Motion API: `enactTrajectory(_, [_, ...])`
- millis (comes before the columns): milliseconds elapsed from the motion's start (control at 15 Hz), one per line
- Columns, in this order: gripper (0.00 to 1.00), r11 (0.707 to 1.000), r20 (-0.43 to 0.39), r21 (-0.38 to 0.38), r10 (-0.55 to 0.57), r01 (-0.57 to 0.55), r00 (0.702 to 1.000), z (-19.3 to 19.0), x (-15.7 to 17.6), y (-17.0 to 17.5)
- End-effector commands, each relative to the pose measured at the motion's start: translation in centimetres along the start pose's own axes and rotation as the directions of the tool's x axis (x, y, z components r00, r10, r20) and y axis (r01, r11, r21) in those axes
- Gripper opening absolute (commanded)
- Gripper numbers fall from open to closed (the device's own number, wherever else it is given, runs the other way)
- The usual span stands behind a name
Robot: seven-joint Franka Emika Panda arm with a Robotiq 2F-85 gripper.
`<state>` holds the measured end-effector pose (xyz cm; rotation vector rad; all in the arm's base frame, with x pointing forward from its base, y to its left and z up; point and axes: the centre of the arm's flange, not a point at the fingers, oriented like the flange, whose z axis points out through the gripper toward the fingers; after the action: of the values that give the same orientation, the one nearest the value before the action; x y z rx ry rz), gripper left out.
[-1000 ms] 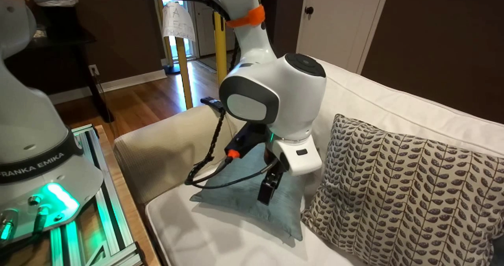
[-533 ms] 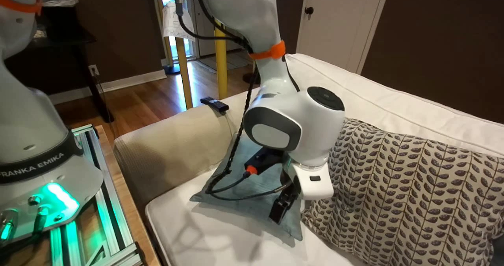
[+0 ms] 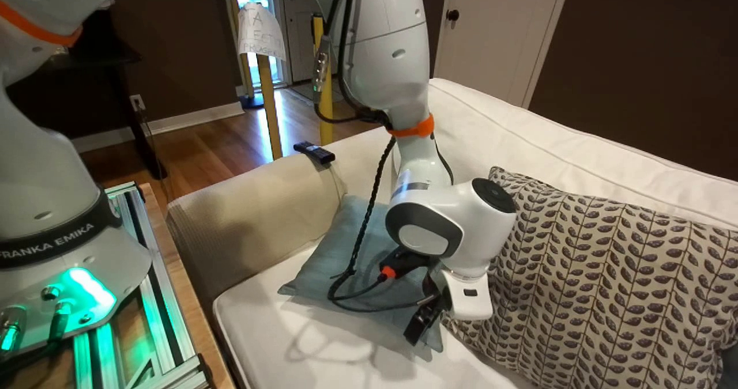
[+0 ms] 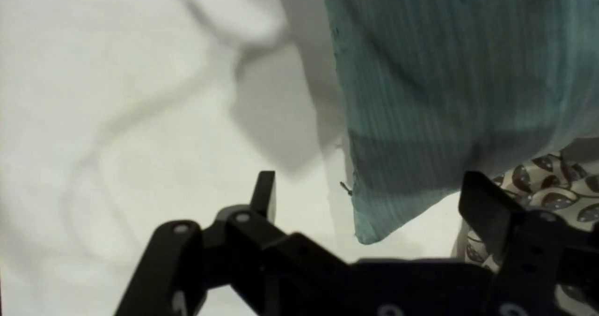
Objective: Move the blue pillow on the left to the right and then put the grey remote on the armrest
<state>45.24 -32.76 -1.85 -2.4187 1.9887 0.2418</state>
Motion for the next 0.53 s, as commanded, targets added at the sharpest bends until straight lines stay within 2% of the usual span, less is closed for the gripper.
enactTrajectory(0, [1.0,0.999,0.053,-0.024,0.04,-0.038,0.998,3.6,1.4,-2.2])
enactTrajectory(267, [0.98,0.997,0.061,-0.029,0.068,-0.067,0.996,5.7,1.9,-3.1])
enactTrajectory(333, [0.74,0.997,0.06,-0.03,0.076,-0.075,0.995,6.0,2.0,-3.3])
enactTrajectory(400, [0.74,0.996,0.057,-0.028,0.082,-0.08,0.995,6.2,2.1,-3.5])
enactTrajectory(467, [0.68,0.996,0.055,-0.021,0.087,-0.085,0.995,6.5,2.2,-3.6])
